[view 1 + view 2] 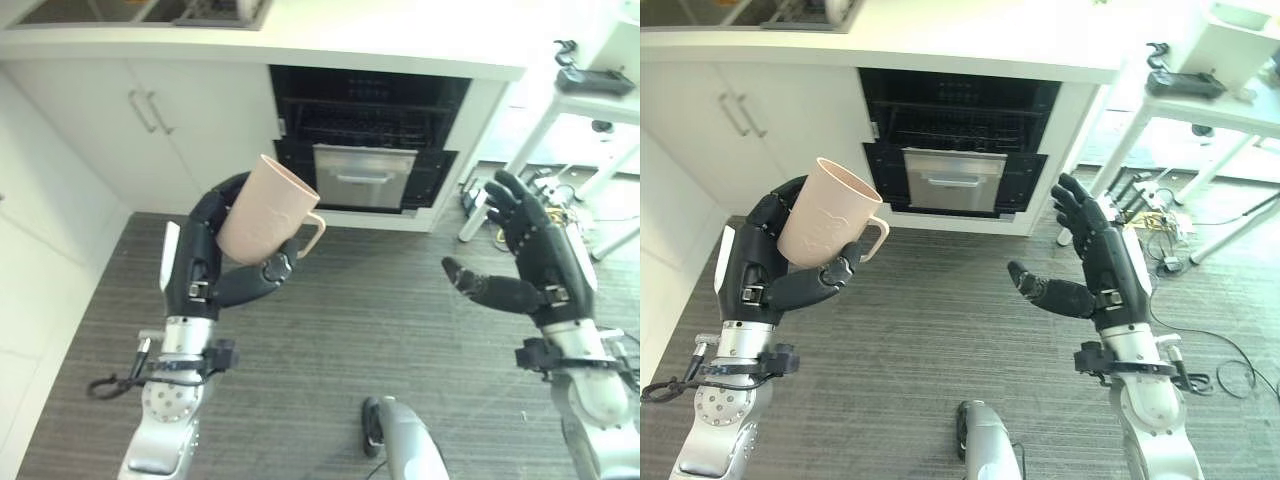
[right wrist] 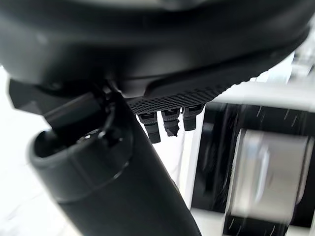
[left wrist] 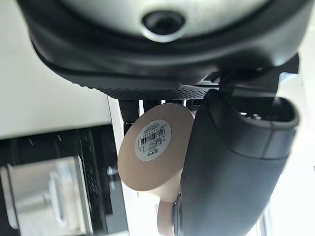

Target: Place the dishes in the dishwasher.

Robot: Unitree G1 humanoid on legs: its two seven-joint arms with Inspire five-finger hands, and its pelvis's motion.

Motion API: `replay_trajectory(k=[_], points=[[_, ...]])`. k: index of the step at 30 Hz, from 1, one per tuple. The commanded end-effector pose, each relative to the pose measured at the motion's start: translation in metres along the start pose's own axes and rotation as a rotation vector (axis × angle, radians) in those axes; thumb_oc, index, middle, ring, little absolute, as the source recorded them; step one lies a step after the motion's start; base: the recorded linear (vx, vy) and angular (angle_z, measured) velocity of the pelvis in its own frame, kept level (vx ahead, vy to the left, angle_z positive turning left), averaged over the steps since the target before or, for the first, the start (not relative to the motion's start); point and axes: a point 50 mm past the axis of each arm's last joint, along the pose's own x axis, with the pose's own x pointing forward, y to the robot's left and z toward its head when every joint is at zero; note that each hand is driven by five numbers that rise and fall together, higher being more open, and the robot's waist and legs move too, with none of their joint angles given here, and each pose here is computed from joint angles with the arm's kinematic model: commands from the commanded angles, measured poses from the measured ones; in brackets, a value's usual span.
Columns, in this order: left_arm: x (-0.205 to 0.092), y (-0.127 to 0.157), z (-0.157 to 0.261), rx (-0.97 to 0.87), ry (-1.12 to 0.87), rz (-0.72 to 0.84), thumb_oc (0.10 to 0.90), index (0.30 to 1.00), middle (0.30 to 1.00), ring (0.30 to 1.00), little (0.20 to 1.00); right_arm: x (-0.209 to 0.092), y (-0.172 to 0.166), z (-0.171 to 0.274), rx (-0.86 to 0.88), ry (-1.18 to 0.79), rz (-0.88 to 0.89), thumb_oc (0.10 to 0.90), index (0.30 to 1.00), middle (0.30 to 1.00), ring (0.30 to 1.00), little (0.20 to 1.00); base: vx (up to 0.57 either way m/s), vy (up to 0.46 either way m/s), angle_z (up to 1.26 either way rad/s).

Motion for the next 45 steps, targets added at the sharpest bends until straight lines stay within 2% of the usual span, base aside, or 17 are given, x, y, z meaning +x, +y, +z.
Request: replay_trajectory(k=[1,4,12,15,19,27,32,37,43,45], points=[[0.005,0.009,0.043,-0.001,-0.265,0.027,0.4,0.3,0.3,0.3,0.3,0.007,-0.001,0.045,-0.018,-0.25,0.063,0.8,0.9,0.9,0.9,0.9,0.32,-0.395,-0.36],[0.006,0.004,0.032,-0.109,-0.212,0.029,0.4,0.3,0.3,0.3,0.3,0.013,0.0,0.04,-0.054,-0.237,0.029,0.8,0.9,0.9,0.9,0.9,0.25,-0.178,-0.59],[0.005,-0.002,0.027,-0.155,-0.224,0.022,0.4,0.3,0.3,0.3,0.3,0.019,-0.006,0.04,-0.115,-0.249,0.014,0.8,0.9,0.9,0.9,0.9,0.35,0.152,-0.29],[0.008,0.001,0.025,-0.139,-0.218,0.035,0.4,0.3,0.3,0.3,0.3,0.017,-0.004,0.039,-0.074,-0.246,0.021,0.8,0.9,0.9,0.9,0.9,0.27,0.184,-0.52],[0.017,-0.004,0.03,-0.099,-0.219,-0.058,0.4,0.3,0.3,0.3,0.3,0.012,0.0,0.037,-0.05,-0.206,-0.037,0.8,0.9,0.9,0.9,0.9,0.47,0.283,-0.05],[0.019,-0.004,0.032,-0.04,-0.233,-0.051,0.4,0.3,0.3,0.3,0.3,0.014,0.016,0.029,0.014,-0.176,-0.02,0.8,0.9,0.9,0.9,0.9,0.16,0.151,0.25],[0.026,-0.005,0.037,-0.054,-0.281,-0.072,0.4,0.3,0.3,0.3,0.3,0.009,0.012,0.02,0.031,-0.118,0.016,0.8,0.9,0.9,0.9,0.9,0.07,-0.242,0.34],[0.026,-0.017,0.041,-0.034,-0.307,-0.072,0.4,0.3,0.3,0.3,0.3,0.027,0.019,0.017,0.07,-0.066,0.037,0.8,0.9,0.9,0.9,0.9,0.0,-0.282,0.68],[0.027,-0.015,0.035,0.017,-0.26,-0.039,0.4,0.3,0.3,0.3,0.3,0.033,0.03,0.008,0.3,0.039,0.126,0.8,0.9,0.9,0.9,0.9,0.0,-0.177,-0.07],[0.024,-0.017,0.033,0.027,-0.264,-0.043,0.4,0.3,0.3,0.3,0.3,0.032,0.04,0.002,0.493,0.097,0.216,0.8,0.9,0.9,0.9,0.9,0.01,-0.047,-0.08]])
